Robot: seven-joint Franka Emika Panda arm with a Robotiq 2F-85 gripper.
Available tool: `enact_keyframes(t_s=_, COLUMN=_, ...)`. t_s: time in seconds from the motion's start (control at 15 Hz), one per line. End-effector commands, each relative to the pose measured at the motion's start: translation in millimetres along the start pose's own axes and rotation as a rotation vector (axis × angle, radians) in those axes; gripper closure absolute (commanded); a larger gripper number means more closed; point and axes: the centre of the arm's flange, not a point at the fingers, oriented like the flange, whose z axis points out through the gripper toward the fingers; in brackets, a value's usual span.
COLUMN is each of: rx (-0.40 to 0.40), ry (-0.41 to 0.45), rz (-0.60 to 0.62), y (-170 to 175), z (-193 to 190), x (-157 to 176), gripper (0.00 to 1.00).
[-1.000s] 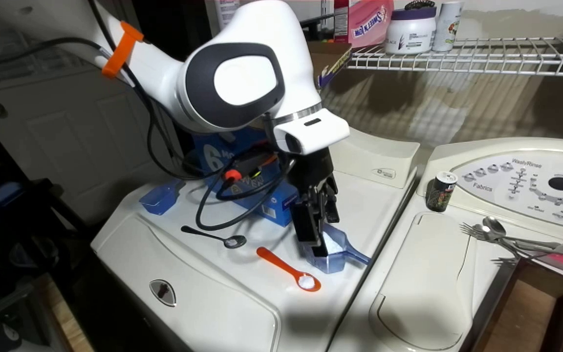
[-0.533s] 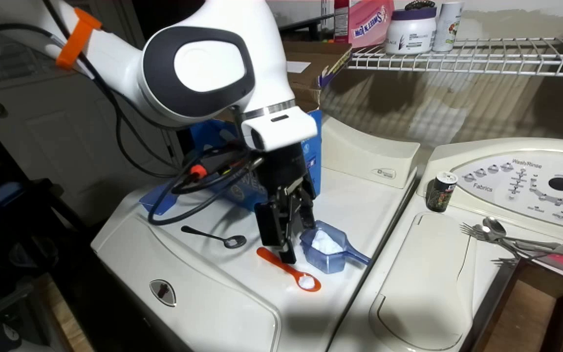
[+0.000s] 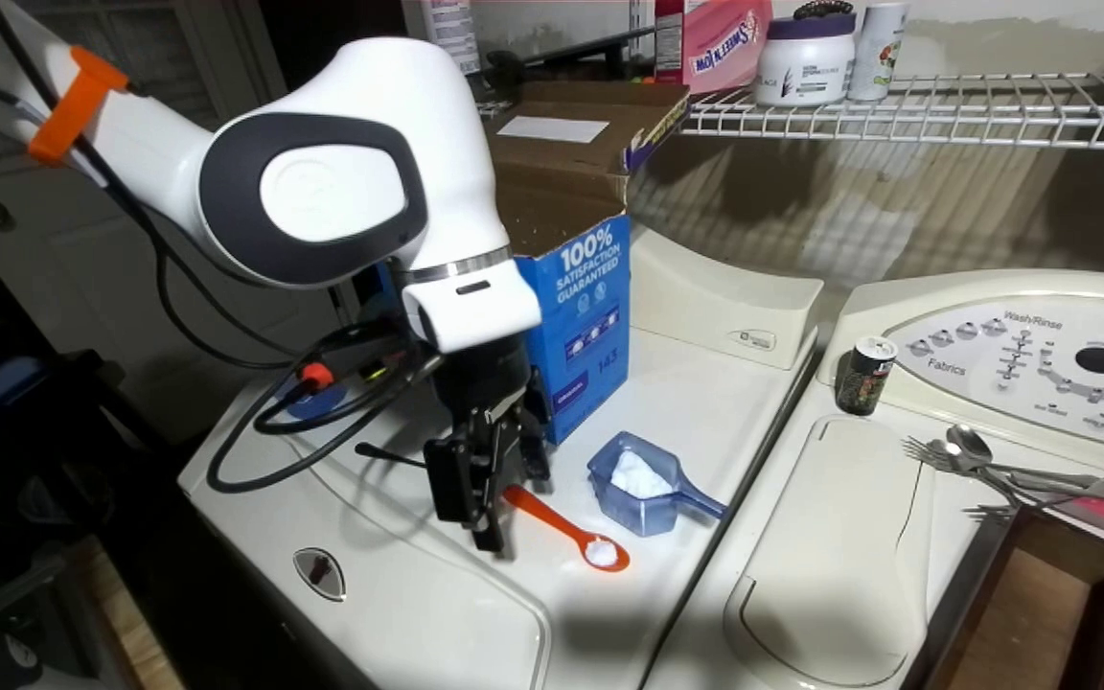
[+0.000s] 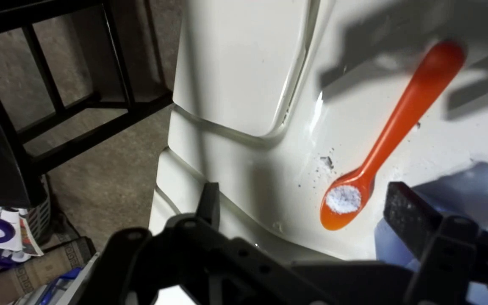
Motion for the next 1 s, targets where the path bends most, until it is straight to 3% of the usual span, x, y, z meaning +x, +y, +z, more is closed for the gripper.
enact_keyframes(t_s=0.0, rx=0.026, ry=-0.002, rz=-0.01, y=11, z=14, x=-22, gripper=0.0)
enact_keyframes(t_s=0.47, rx=0.081, ry=0.111, rz=-0.006, y=5, z=32, x=-18, gripper=0.0)
enact_keyframes(t_s=0.93, rx=0.118, ry=0.113, rz=-0.015, y=-12, z=44, x=-13, gripper=0.0)
